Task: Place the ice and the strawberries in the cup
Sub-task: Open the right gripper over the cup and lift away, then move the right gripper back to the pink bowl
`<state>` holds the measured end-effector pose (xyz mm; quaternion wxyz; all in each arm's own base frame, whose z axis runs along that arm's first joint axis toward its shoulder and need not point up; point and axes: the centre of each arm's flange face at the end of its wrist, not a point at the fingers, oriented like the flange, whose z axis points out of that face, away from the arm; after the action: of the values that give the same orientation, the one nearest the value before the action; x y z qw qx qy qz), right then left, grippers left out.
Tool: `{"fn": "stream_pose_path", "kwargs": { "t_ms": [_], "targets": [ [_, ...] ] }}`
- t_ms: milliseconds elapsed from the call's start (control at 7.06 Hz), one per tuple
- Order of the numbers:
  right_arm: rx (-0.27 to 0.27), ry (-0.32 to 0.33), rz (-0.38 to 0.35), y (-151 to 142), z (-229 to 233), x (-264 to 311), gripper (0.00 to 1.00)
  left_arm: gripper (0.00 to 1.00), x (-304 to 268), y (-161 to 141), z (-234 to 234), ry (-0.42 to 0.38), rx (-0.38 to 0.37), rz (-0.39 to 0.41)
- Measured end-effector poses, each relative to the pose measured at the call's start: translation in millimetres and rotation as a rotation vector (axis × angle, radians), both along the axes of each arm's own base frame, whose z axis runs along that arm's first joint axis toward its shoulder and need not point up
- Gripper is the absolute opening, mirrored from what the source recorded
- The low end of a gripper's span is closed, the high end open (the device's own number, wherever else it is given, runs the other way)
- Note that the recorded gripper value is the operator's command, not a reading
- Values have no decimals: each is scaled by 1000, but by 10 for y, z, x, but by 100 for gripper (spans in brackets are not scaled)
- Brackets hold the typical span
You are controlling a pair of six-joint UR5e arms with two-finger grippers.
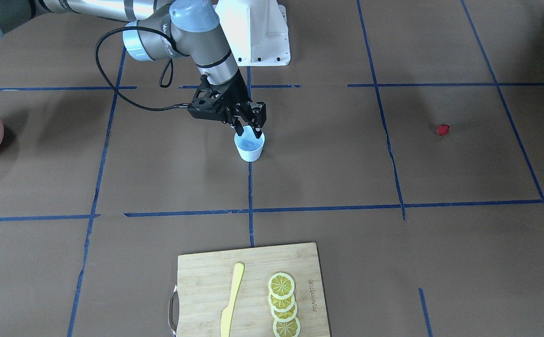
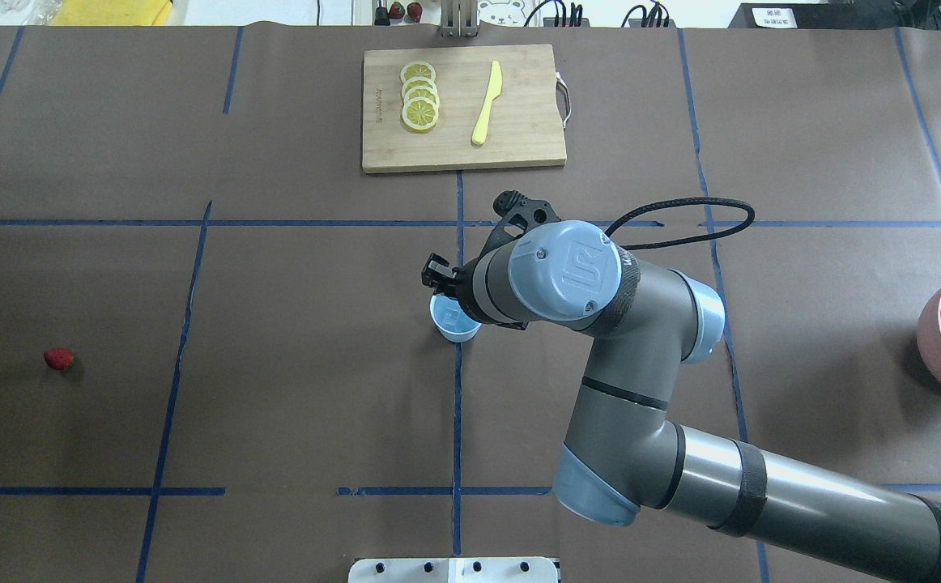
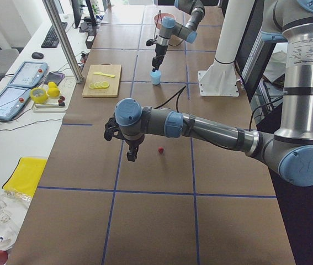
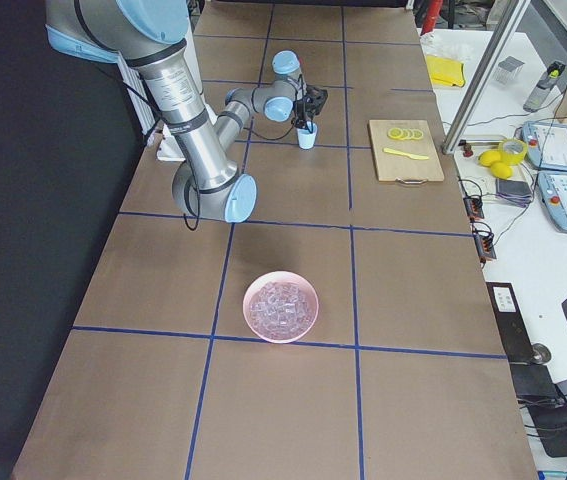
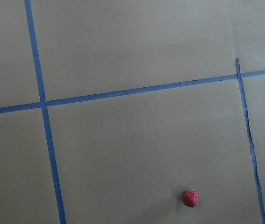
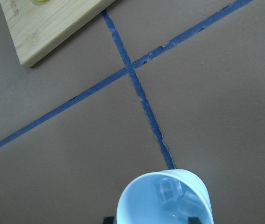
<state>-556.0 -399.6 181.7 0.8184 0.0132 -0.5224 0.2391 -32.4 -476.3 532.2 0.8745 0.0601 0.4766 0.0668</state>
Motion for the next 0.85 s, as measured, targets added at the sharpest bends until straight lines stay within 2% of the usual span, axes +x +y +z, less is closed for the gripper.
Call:
{"fn": "stream_pose_path", "kwargs": {
  "t_ms": [283, 567, 709, 850],
  "targets": [
    [-2, -7, 22, -170, -21, 186, 64, 100, 0, 0, 4, 0, 0, 0],
    [-51, 0, 30, -469, 185, 1018, 68, 100, 0, 0, 10, 0, -2, 0],
    [-67, 16, 4, -589, 461, 1602, 80, 100, 0, -1, 9, 0, -2, 0],
    [-72, 41, -41, -696, 867, 2247, 89, 100, 0, -5, 15, 0, -3, 0]
  ]
}}
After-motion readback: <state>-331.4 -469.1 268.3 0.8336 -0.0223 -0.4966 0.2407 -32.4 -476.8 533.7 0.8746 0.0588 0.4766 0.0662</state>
